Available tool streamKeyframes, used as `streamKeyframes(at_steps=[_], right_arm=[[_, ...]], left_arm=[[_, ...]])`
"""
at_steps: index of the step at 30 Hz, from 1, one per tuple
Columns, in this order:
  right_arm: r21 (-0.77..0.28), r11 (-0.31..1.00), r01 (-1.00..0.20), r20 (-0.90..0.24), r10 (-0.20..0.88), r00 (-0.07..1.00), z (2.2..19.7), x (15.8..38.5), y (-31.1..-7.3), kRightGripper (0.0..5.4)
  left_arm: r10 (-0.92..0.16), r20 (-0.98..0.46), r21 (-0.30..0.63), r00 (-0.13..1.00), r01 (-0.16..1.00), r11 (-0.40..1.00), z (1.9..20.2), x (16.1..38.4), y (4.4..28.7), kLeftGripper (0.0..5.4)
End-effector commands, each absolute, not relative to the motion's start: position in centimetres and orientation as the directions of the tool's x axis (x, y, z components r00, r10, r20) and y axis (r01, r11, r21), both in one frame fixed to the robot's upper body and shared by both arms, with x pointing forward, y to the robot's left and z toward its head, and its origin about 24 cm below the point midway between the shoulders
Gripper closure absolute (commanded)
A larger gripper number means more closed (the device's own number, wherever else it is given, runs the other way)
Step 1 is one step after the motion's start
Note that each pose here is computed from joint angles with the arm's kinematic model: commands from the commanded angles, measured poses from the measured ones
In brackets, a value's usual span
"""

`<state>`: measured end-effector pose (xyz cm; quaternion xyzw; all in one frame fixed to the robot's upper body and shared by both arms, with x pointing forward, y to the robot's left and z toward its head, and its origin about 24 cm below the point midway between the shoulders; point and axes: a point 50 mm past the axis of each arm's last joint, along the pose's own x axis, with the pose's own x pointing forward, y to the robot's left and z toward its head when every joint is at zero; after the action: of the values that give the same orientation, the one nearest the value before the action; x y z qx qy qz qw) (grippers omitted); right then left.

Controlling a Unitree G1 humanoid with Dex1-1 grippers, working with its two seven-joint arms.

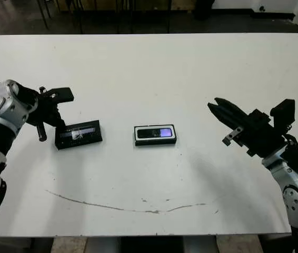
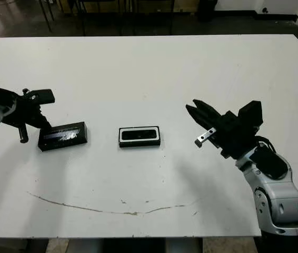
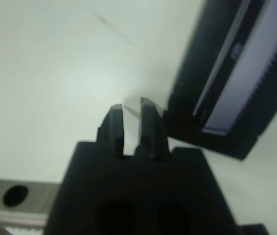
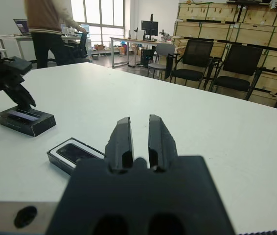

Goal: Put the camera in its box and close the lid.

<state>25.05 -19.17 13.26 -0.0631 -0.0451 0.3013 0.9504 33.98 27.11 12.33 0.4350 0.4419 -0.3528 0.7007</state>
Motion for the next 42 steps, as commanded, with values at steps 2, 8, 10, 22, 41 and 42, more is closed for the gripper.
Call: streamKeyframes(at_steps=[2, 8, 10, 22, 41, 42], right_arm=[[-0.131, 0.808, -0.574, 0.008, 0.580, 0.815, 12.8, 24.7, -19.3, 5.38], [-0.151, 0.807, -0.570, -0.002, 0.577, 0.817, 12.9, 24.6, -19.1, 5.38], [-0.145, 0.807, -0.572, -0.003, 0.578, 0.816, 12.8, 24.7, -19.1, 5.38], [-0.161, 0.810, -0.564, 0.000, 0.572, 0.820, 12.9, 25.0, -19.1, 5.38], [-0.112, 0.817, -0.566, 0.015, 0.571, 0.821, 12.8, 24.0, -19.5, 5.39], [-0.109, 0.816, -0.567, 0.018, 0.572, 0.820, 12.8, 24.0, -19.5, 5.40]], left_arm=[[-0.152, -0.945, 0.221, 0.289, 0.908, 0.355, 11.8, 32.4, 27.8, 5.40], [-0.282, -0.938, 0.129, 0.201, 0.959, 0.254, 11.6, 30.5, 27.2, 5.40], [-0.314, -0.935, 0.092, 0.163, 0.969, 0.229, 11.3, 30.0, 26.9, 5.40], [-0.370, -0.917, 0.063, 0.151, 0.969, 0.239, 10.1, 28.7, 26.4, 5.40], [0.150, -0.342, 0.691, 0.928, 0.140, 0.710, 14.5, 22.3, 28.2, 5.38], [0.116, -0.327, 0.636, 0.938, 0.128, 0.761, 14.8, 21.5, 27.5, 5.29]])
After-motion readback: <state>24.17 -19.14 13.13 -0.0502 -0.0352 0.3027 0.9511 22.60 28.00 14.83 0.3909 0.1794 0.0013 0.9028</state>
